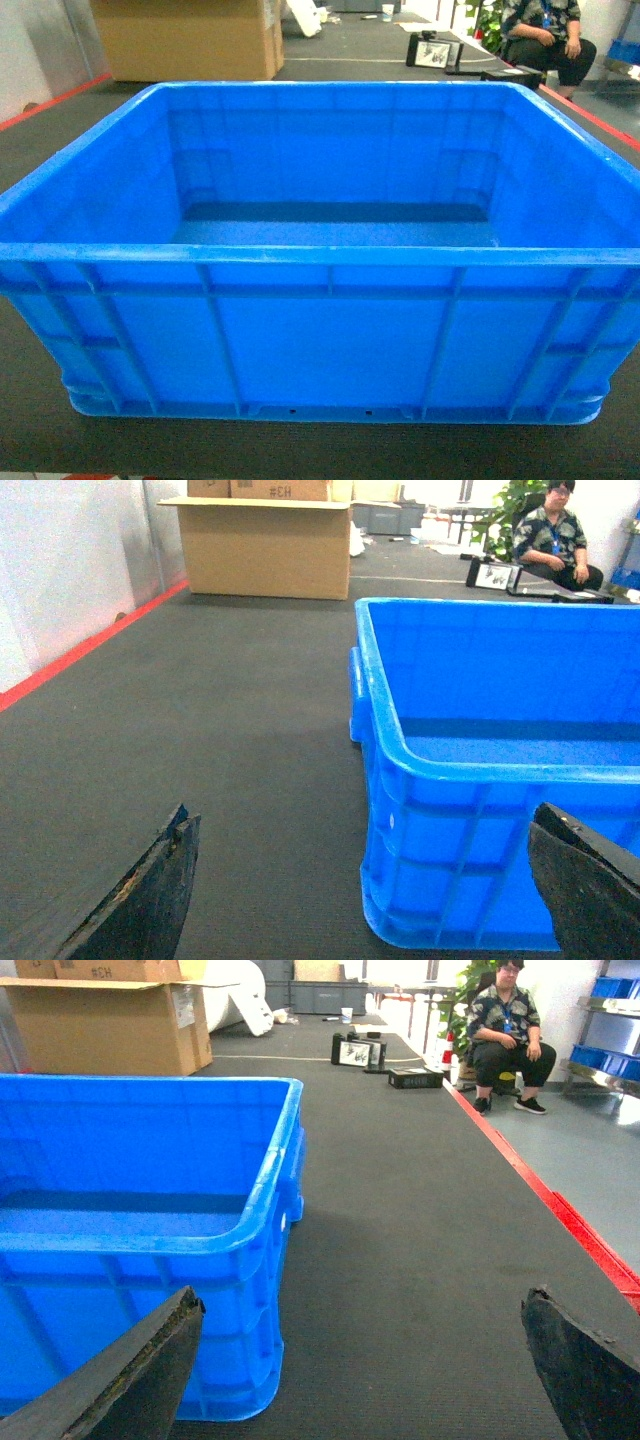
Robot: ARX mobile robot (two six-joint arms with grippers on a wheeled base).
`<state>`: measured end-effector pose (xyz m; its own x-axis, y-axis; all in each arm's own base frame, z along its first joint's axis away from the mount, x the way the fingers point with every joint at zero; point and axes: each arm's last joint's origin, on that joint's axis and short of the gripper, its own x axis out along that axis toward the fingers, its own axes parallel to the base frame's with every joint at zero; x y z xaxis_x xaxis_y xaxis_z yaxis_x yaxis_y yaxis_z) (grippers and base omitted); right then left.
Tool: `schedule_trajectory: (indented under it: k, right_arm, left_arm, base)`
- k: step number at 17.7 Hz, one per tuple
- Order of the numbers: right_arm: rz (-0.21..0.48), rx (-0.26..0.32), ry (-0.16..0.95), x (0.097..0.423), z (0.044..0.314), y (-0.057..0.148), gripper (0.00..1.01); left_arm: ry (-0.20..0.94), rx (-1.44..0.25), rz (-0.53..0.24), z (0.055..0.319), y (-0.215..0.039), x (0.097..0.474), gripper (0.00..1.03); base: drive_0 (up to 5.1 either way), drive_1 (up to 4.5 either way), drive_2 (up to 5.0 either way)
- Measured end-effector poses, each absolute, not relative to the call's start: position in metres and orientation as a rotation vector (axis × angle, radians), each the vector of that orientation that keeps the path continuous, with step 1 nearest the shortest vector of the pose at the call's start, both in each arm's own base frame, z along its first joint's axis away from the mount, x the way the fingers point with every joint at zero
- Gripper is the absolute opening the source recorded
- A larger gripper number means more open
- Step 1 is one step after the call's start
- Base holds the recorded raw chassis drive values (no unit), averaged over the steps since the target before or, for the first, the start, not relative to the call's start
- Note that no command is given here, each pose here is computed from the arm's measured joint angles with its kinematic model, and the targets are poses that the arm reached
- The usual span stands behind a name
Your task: Place box next to blue box on left shelf
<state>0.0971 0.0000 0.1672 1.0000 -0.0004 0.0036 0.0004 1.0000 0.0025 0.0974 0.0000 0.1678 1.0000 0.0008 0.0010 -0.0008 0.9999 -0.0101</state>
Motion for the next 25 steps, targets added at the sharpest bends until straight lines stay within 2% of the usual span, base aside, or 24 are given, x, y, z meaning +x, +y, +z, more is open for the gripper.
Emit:
schedule_trajectory:
  k: [25]
  right_arm:
    - [0.0,0.002,-0.004,0.0971,0.1672,0.0,0.98]
  left_arm:
    - [-0.001,-0.01,0.001,0.1678,0.0,0.0974,0.98]
  base:
    - [0.0,0.0,0.0]
